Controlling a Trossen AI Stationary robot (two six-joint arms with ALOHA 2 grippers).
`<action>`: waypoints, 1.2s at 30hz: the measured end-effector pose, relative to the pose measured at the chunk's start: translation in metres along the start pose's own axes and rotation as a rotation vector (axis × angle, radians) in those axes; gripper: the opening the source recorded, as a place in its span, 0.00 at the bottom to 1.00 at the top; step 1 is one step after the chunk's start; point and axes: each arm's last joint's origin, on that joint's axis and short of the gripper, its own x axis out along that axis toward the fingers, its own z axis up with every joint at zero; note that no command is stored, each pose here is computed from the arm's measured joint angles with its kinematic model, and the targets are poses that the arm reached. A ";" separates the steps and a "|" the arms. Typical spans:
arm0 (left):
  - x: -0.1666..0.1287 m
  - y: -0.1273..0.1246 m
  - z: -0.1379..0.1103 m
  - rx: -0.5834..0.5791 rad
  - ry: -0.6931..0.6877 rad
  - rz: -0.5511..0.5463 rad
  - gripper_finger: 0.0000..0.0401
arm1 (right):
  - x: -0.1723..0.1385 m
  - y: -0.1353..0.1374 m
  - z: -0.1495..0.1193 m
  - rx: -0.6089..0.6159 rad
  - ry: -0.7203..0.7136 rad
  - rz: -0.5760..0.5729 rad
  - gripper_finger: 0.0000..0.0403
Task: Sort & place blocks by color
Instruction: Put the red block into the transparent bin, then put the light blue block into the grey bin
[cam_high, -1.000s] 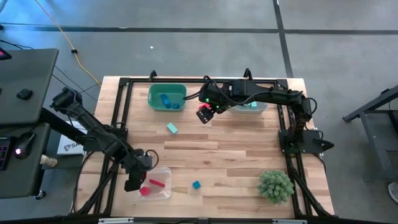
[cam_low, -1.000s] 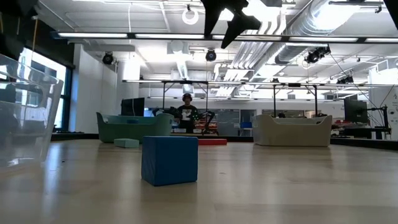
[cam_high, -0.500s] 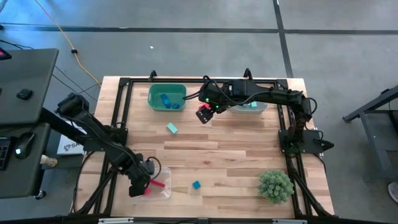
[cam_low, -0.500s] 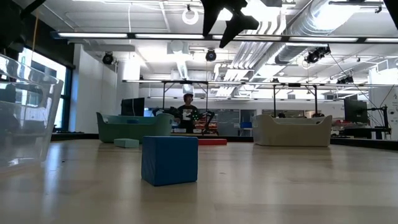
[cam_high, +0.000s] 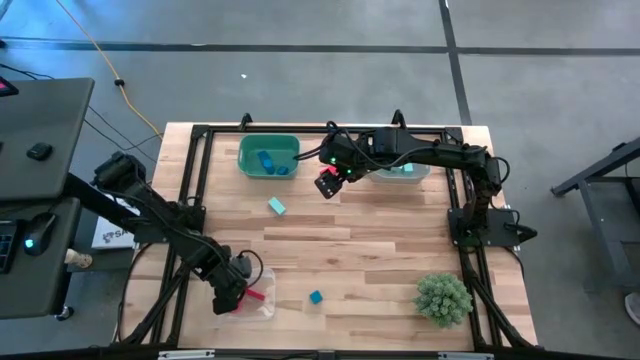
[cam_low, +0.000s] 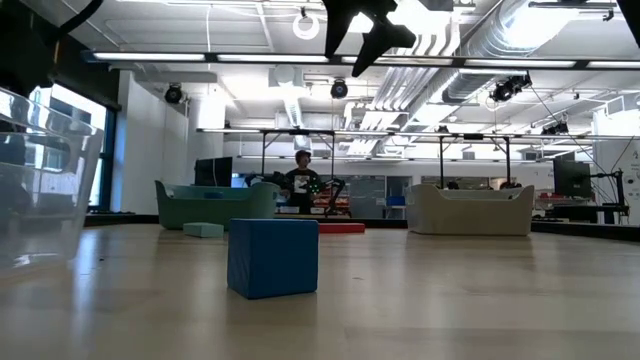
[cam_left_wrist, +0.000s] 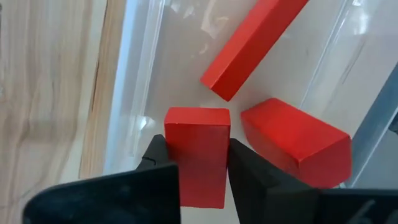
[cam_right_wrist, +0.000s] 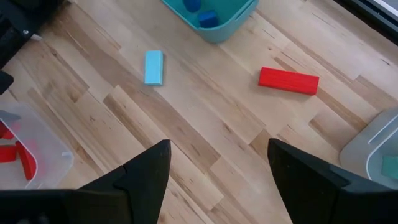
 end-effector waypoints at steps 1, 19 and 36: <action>0.000 0.000 0.001 -0.003 0.001 -0.001 0.14 | 0.000 0.000 0.000 0.000 0.000 0.000 0.64; -0.005 -0.004 0.002 0.040 0.059 -0.065 0.25 | 0.000 0.001 0.000 0.011 -0.001 0.010 0.64; -0.073 -0.015 0.014 0.155 -0.127 -0.096 0.25 | -0.003 0.018 0.009 -0.035 -0.132 0.136 0.64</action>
